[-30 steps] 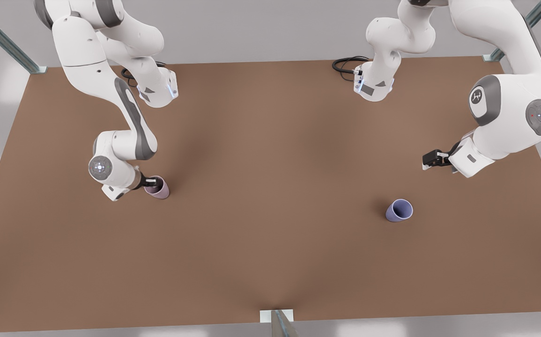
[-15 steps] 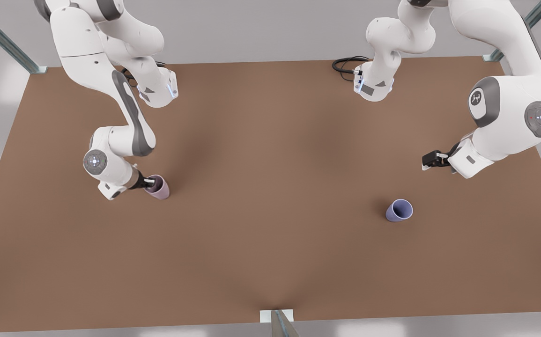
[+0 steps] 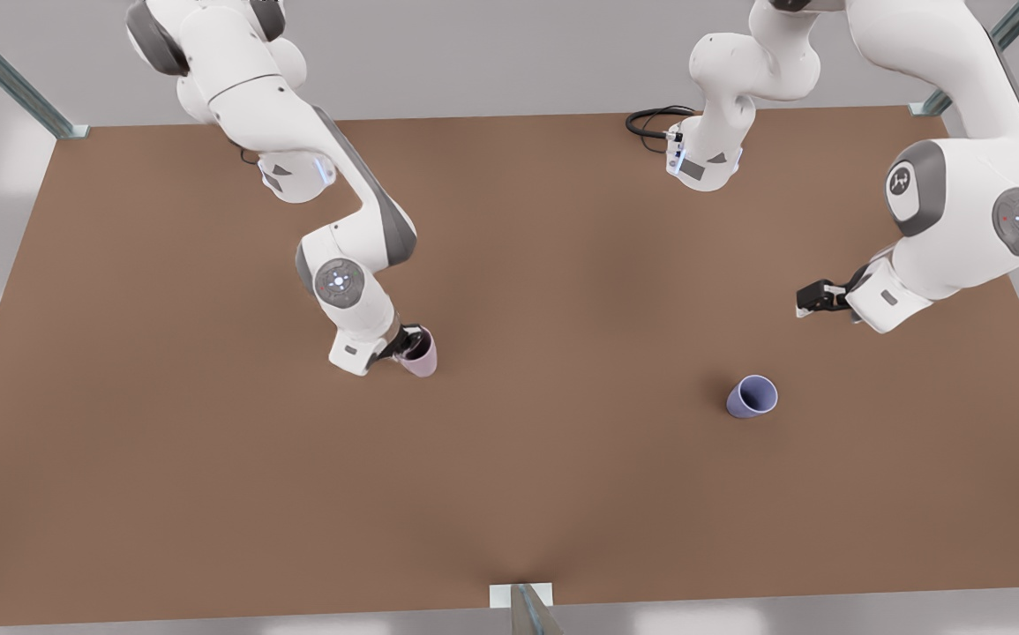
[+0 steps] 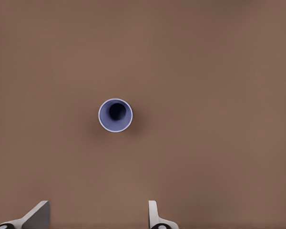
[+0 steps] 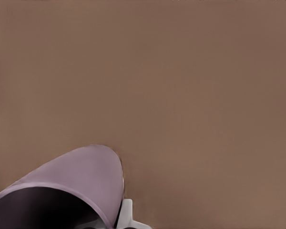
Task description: Stack the cups, with the pink cup at the bottom and the purple cup at the top
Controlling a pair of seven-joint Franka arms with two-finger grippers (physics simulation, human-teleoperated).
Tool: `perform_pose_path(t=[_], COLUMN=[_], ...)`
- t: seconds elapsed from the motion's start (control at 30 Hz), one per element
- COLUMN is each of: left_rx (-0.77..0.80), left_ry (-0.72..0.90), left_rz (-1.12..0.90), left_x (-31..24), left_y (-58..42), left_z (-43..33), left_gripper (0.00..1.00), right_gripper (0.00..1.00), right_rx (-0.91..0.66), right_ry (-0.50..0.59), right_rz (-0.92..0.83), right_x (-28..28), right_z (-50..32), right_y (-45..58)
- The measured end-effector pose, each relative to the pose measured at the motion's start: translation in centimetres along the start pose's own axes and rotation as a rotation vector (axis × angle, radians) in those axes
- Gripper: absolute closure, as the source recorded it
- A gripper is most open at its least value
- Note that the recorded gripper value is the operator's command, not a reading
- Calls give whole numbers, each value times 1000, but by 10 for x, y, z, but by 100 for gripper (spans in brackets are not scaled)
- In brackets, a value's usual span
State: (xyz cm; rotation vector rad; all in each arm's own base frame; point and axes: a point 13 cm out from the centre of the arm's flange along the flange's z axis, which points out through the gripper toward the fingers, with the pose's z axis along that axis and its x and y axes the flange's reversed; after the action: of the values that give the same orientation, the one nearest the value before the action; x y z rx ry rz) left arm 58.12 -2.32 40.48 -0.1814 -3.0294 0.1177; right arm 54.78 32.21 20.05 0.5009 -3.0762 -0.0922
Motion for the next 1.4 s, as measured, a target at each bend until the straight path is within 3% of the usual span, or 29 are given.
perform_pose_path(t=[0.1, 0.37, 0.67, 0.7, 0.73, 0.9, 1.17, 1.27, 1.3, 1.33, 1.37, 1.4], left_rx=[0, -40, -105, -107, -106, -106, -107, -109, -109, -104, -96, -91], left_ry=[17, 57, -66, -70, -72, -57, 5, 23, 26, 25, 24, 24], left_rz=[-7, -78, -78, -76, -75, -81, -87, -85, -85, -91, -99, -106], left_x=[1, -27, -87, -89, -90, -87, -72, -69, -69, -69, -70, -70], left_y=[4, 52, 70, 69, 67, 68, 70, 69, 68, 67, 66, 65], left_z=[14, 161, 201, 205, 209, 231, 272, 286, 289, 291, 291, 292], left_gripper=[0, 0, 0, 0, 0, 0, 0, 0, 20, 55, 69, 74], right_gripper=[79, 79, 79, 75, 0, 0, 0, 0, 0, 0, 0, 0], right_rx=[5, 24, 62, 63, 65, 103, 40, 17, 19, 35, 52, 63], right_ry=[20, 69, 126, 126, 125, 108, 48, 16, 7, -6, -18, -29], right_rz=[-32, -17, 91, 103, 115, 170, 255, 378, 428, 463, 498, 539], right_x=[-2, -5, 9, 10, 9, 8, -5, -35, -44, -48, -46, -40], right_z=[14, 51, 100, 103, 104, 101, 33, -33, -56, -79, -104, -129], right_y=[58, 158, 176, 176, 176, 169, 170, 84, 37, -9, -55, -103])
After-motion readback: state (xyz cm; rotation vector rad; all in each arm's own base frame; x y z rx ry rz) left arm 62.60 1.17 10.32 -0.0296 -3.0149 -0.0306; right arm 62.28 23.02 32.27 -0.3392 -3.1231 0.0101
